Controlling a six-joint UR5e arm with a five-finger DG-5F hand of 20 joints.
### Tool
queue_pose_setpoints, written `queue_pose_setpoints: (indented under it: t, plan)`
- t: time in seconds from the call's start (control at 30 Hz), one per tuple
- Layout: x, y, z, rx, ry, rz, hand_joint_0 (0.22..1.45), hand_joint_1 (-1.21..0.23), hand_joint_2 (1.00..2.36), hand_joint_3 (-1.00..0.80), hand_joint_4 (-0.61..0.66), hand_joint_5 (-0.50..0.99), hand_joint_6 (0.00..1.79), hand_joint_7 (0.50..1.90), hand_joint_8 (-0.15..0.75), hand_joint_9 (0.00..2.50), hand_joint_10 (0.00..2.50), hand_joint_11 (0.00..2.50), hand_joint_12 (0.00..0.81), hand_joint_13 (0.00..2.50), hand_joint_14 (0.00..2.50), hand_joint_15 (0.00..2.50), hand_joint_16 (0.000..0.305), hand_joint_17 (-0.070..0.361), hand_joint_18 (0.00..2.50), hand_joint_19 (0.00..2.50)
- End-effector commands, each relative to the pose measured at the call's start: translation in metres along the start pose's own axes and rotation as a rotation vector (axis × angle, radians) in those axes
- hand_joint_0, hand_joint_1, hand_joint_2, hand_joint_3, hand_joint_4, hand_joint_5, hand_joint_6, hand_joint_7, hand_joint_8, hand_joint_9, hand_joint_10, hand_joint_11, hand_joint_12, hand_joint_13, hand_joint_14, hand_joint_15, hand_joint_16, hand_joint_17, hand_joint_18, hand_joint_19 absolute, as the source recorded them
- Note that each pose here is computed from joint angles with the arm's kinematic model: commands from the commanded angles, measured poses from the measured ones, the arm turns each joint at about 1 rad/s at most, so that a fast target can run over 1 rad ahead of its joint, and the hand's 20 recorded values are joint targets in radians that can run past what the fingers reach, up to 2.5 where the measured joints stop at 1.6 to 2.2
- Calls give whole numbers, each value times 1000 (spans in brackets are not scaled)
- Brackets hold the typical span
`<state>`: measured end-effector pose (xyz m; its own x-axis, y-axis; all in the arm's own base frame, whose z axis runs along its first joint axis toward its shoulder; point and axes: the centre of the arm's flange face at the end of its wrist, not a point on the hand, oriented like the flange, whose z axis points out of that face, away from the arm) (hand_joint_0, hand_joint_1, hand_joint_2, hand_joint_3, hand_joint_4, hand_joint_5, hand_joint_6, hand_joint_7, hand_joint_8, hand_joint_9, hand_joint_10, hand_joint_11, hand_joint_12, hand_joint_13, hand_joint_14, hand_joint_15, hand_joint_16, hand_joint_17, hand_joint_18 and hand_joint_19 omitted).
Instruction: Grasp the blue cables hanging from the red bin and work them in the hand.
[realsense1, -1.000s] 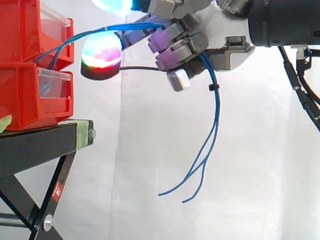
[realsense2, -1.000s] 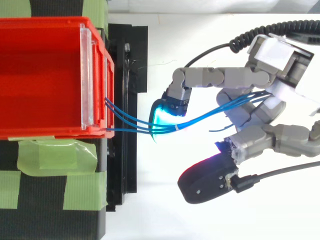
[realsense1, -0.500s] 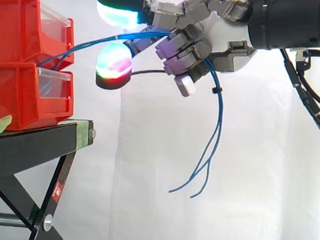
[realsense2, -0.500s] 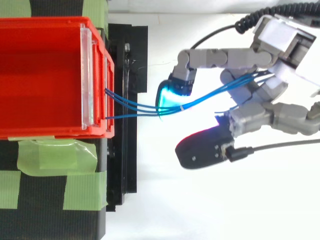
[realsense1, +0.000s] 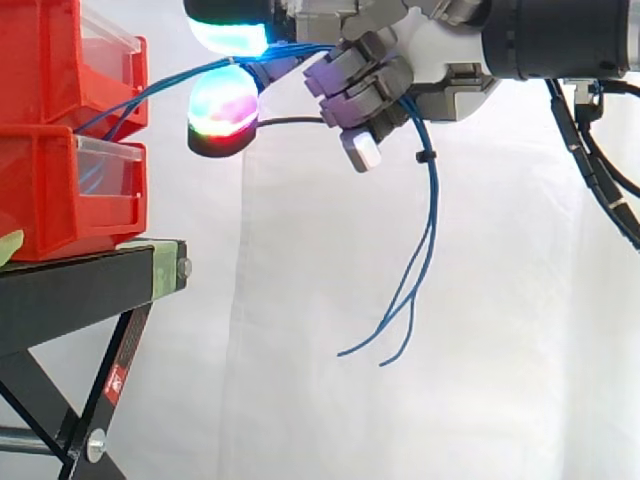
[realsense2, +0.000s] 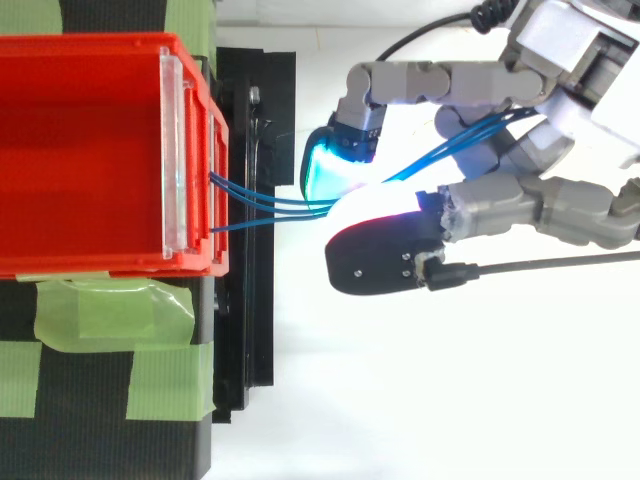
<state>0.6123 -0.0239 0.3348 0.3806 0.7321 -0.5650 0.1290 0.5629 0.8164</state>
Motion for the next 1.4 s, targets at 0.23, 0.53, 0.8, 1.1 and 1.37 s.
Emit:
queue_pose_setpoints:
  t: [0.23,0.53,0.8,1.1,1.37]
  plan:
    - [-3,13,6,-18,4,7,860,-609,1018,-547,302,447,10,1323,535,1779,2500,2500,712,2021,2500,1972,237,178,2500,648]
    - [-2,21,6,-17,15,10,860,-634,1020,-206,356,439,10,1299,535,1779,2500,2500,712,2021,2500,1972,237,178,2500,648]
    - [-1,18,2,8,37,31,932,-652,1010,186,374,452,9,1291,535,1779,2500,2500,712,2021,2500,1972,237,178,2500,648]
    - [1,17,1,14,47,68,887,-629,1228,307,386,438,8,1289,535,1779,2500,2500,712,2021,2500,1972,237,178,2500,648]
    - [1,18,1,12,45,80,837,-610,1481,290,385,404,6,1285,535,1779,2500,2500,712,2021,2500,1972,237,178,2500,648]
